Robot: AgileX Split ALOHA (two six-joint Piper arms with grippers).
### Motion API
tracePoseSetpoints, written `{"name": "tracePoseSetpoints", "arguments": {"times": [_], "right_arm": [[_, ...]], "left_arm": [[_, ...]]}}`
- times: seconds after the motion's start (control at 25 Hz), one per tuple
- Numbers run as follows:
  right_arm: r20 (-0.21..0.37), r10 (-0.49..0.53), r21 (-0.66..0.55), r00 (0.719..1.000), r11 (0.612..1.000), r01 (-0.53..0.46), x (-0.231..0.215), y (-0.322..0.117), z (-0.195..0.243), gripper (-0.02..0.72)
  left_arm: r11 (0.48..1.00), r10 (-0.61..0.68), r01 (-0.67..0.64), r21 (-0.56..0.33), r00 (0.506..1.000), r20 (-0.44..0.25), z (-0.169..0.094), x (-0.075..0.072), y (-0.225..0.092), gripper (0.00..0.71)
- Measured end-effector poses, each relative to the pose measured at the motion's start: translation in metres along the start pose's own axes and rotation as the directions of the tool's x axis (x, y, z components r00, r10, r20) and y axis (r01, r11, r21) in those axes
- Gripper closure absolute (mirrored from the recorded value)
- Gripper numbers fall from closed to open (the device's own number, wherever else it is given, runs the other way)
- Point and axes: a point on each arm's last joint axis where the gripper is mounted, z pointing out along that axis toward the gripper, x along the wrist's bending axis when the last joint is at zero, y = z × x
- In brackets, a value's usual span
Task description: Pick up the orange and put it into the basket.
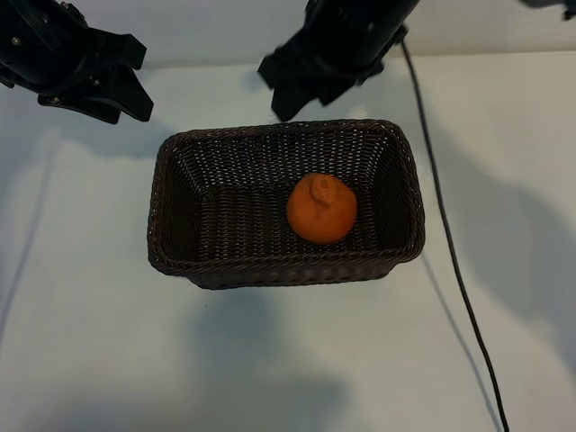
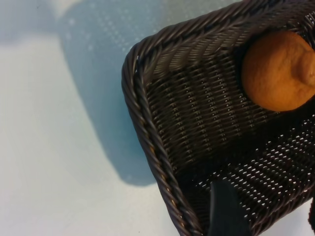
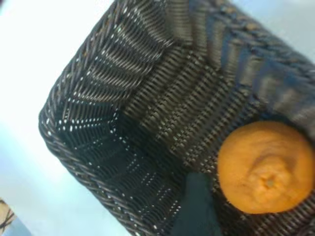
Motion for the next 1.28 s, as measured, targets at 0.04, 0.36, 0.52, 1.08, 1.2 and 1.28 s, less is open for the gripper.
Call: {"name": "tracePoseSetpoints", "arguments": {"times": [0.04, 0.36, 0.52, 1.08, 1.2, 1.28], "right_arm": [[0.007, 0.011, -0.011, 1.000, 1.000, -0.011, -0.003, 0.000, -0.006, 0.154], [0.033, 0.026, -0.085, 0.999, 0.996, -0.023, -0.007, -0.001, -0.043, 0.154], [0.037, 0.024, -0.090, 0.999, 0.996, -0.020, -0.006, -0.002, -0.045, 0.154], [0.107, 0.167, 0.044, 0.980, 0.984, -0.172, -0.079, -0.038, -0.024, 0.154], [0.122, 0.210, 0.032, 0.970, 0.976, -0.215, -0.100, -0.044, -0.032, 0.154], [0.133, 0.232, 0.015, 0.963, 0.972, -0.236, -0.112, -0.049, -0.041, 0.154]], "left_arm": [[1.000, 0.000, 0.000, 0.000, 1.000, 0.000, 0.000, 0.000, 0.000, 0.266], [1.000, 0.000, 0.000, 0.000, 1.000, 0.000, 0.000, 0.000, 0.000, 0.266], [1.000, 0.000, 0.000, 0.000, 1.000, 0.000, 0.000, 0.000, 0.000, 0.266], [1.000, 0.000, 0.000, 0.000, 1.000, 0.000, 0.000, 0.000, 0.000, 0.266], [1.000, 0.000, 0.000, 0.000, 1.000, 0.000, 0.000, 0.000, 0.000, 0.266], [1.000, 0.000, 0.000, 0.000, 1.000, 0.000, 0.000, 0.000, 0.000, 0.266]]}}
